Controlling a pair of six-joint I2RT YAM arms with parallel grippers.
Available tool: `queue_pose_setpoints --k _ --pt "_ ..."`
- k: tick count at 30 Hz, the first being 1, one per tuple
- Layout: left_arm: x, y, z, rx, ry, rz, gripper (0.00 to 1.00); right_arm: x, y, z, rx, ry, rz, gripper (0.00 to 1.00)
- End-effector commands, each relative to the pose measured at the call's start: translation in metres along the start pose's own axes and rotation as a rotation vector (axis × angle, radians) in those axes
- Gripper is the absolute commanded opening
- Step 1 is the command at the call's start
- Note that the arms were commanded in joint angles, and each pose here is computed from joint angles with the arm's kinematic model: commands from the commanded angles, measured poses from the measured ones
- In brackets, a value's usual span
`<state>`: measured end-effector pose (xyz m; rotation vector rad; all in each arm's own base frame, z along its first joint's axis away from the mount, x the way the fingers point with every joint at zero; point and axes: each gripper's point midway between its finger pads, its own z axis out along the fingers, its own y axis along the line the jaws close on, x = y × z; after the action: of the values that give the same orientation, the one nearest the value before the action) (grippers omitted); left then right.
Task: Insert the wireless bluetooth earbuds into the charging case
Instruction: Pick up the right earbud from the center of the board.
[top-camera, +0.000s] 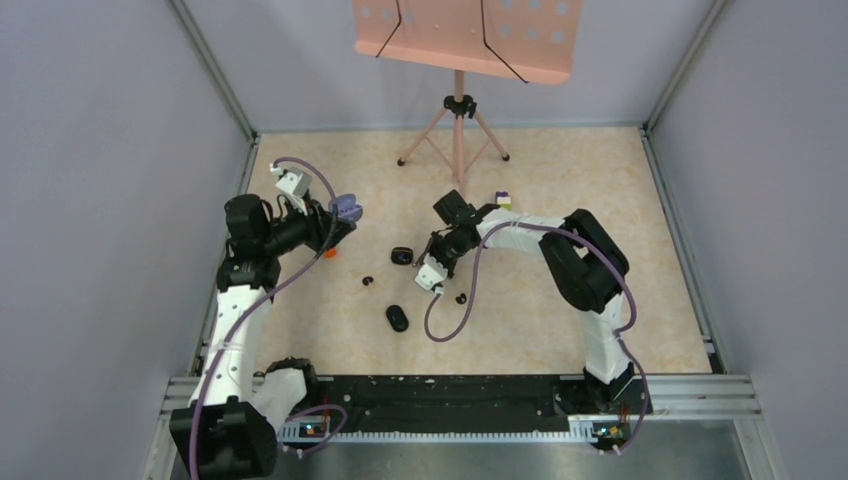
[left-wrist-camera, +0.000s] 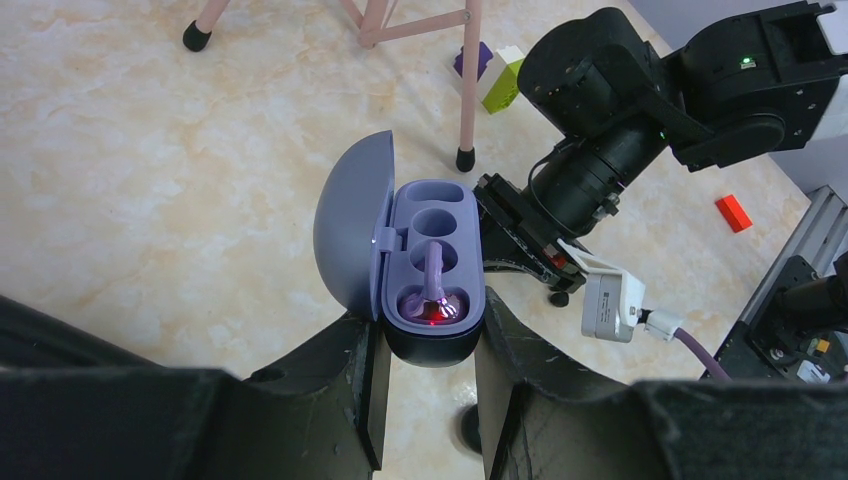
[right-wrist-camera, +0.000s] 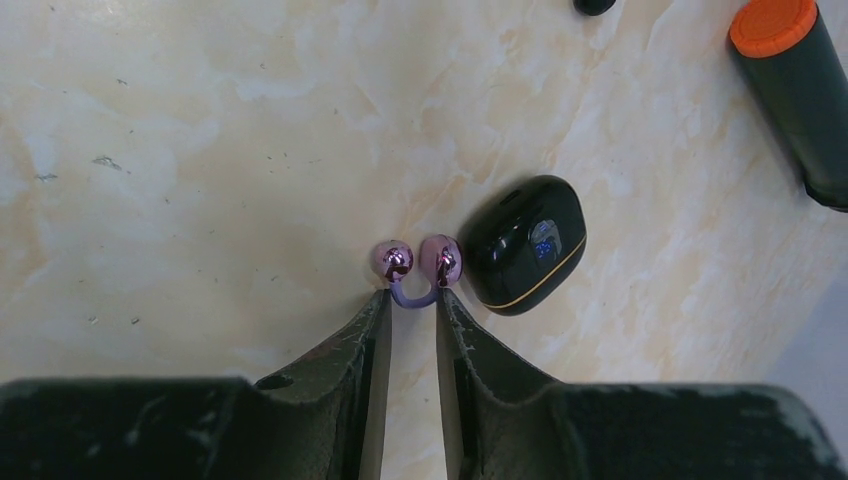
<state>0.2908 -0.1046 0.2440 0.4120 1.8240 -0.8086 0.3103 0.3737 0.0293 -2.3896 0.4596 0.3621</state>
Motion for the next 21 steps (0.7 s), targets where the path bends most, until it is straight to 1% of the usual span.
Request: queue_pose_setpoints --k 1,9,16,21 --pt "-0.018 -0.002 -0.003 -0.001 -0.049 0.051 0.00 -0.018 -0.007 0.009 -0.006 -0.067 -0.033 0.23" --pt "-0.017 0.000 -0.001 0.000 -0.049 0.045 0.00 -0.049 -0.015 0.015 -0.006 -0.131 -0.011 0.23" --pt "-0.019 0.001 0.000 0.003 -0.050 0.043 0.00 -0.062 -0.022 0.018 0.000 -0.159 0.018 0.24" --pt "-0.019 0.001 0.001 0.007 -0.050 0.038 0.00 -0.071 -0.027 0.019 0.006 -0.183 0.037 0.27"
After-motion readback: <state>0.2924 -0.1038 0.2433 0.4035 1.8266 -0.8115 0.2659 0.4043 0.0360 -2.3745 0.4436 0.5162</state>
